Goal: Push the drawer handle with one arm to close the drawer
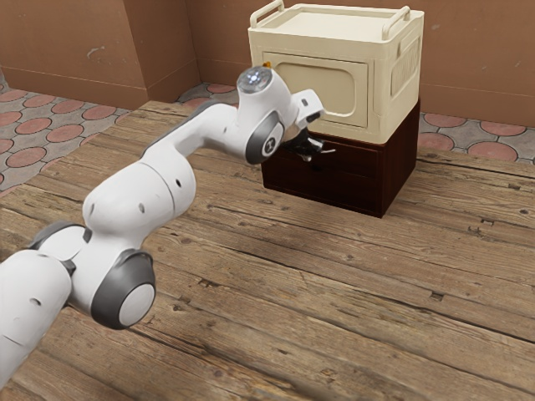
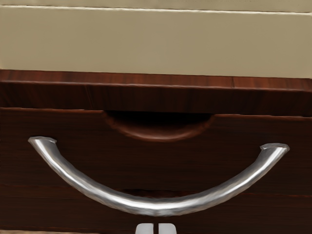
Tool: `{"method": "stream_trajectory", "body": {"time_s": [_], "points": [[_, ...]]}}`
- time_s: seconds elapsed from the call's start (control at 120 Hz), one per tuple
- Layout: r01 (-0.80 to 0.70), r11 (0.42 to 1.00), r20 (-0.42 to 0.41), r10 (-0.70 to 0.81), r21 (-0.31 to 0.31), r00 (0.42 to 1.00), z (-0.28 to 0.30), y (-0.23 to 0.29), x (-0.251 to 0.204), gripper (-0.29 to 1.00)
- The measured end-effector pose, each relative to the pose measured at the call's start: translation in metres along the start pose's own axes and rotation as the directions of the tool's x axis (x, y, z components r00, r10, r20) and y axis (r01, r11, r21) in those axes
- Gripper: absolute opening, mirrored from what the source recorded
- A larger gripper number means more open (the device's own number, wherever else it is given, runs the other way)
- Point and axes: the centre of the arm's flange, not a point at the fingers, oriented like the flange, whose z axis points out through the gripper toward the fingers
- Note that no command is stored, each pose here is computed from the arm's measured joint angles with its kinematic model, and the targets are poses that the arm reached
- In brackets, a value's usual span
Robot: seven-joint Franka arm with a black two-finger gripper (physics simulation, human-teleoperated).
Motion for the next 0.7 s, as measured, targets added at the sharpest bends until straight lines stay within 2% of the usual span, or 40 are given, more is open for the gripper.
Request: {"method": "stream_trajectory", "body": {"time_s": [0.325,0.367,0.442,0.567,0.642,0.7], "points": [[-0.019,1.0,-0.037,0.019,-0.008,0.999,0.008,0.001,-0.003,-0.12],[-0.022,1.0,-0.026,0.022,-0.011,0.999,0.008,0.001,-0.003,-0.07],[-0.017,1.0,0.036,0.017,0.002,0.999,-0.007,-0.007,-0.001,-0.07],[0.009,1.0,0.197,-0.007,-0.008,0.98,-0.044,-0.013,-0.014,-0.08],[0.025,0.999,0.292,-0.016,-0.024,0.956,-0.089,-0.013,-0.027,-0.08],[0.043,0.999,0.36,-0.028,-0.032,0.933,-0.139,-0.019,-0.046,0.03]]}}
